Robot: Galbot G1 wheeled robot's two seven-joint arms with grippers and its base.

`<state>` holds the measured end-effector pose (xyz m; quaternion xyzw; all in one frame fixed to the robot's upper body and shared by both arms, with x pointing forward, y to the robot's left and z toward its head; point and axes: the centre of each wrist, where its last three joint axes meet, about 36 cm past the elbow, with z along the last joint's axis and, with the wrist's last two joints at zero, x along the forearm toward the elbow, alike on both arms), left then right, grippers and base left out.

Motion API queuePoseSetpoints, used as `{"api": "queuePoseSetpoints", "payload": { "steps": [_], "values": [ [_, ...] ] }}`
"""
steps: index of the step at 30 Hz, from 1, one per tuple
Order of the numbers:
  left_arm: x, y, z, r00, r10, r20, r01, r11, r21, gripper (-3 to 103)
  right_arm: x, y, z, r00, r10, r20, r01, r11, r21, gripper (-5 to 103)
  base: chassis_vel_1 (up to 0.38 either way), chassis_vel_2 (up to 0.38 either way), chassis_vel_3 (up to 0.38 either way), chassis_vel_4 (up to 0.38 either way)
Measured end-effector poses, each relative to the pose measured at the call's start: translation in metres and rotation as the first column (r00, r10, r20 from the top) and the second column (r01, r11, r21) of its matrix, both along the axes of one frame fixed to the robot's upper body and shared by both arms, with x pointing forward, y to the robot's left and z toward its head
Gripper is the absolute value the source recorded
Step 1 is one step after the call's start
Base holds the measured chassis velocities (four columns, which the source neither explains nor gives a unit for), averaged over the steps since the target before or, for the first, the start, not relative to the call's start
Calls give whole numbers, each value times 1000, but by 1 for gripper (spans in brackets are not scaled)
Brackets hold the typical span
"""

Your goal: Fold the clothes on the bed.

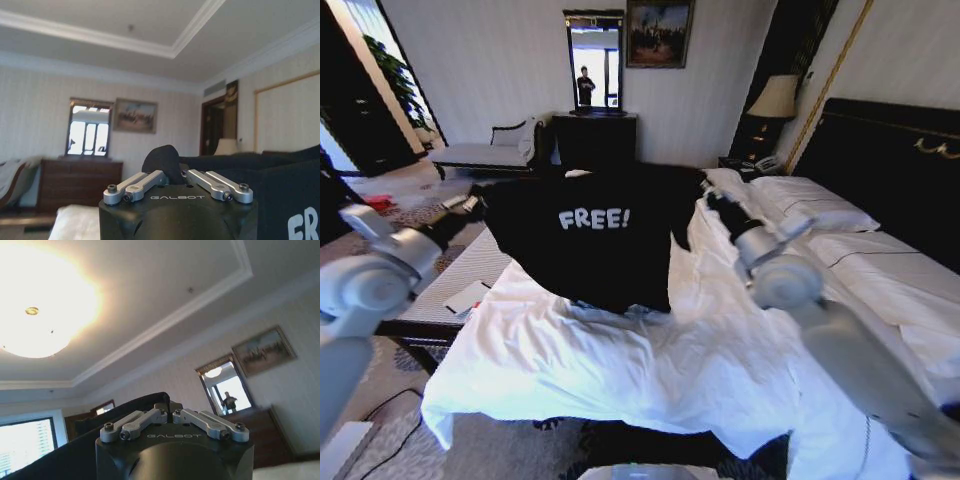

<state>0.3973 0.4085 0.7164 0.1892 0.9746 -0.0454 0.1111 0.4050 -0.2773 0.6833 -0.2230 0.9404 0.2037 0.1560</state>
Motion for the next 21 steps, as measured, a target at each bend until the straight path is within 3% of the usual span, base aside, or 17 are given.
{"api": "queuePoseSetpoints", "payload": {
  "steps": [7,13,18,21],
  "values": [
    [-37,-14,40,995,-52,88,50,998,29,2,-48,-15,40,997,18,72,-16,999,-29,0,0,0,0,0],
    [-72,-23,72,984,-83,156,83,997,10,2,-93,0,75,984,96,152,-88,994,-60,0,0,0,0,0],
    [-82,-25,81,982,-92,166,92,996,12,2,-102,0,87,987,84,136,-74,994,-79,0,0,0,0,0],
    [-82,-27,76,986,-100,137,99,995,17,2,-103,-2,88,997,33,76,-26,996,-91,0,0,0,0,0]
  ]
}}
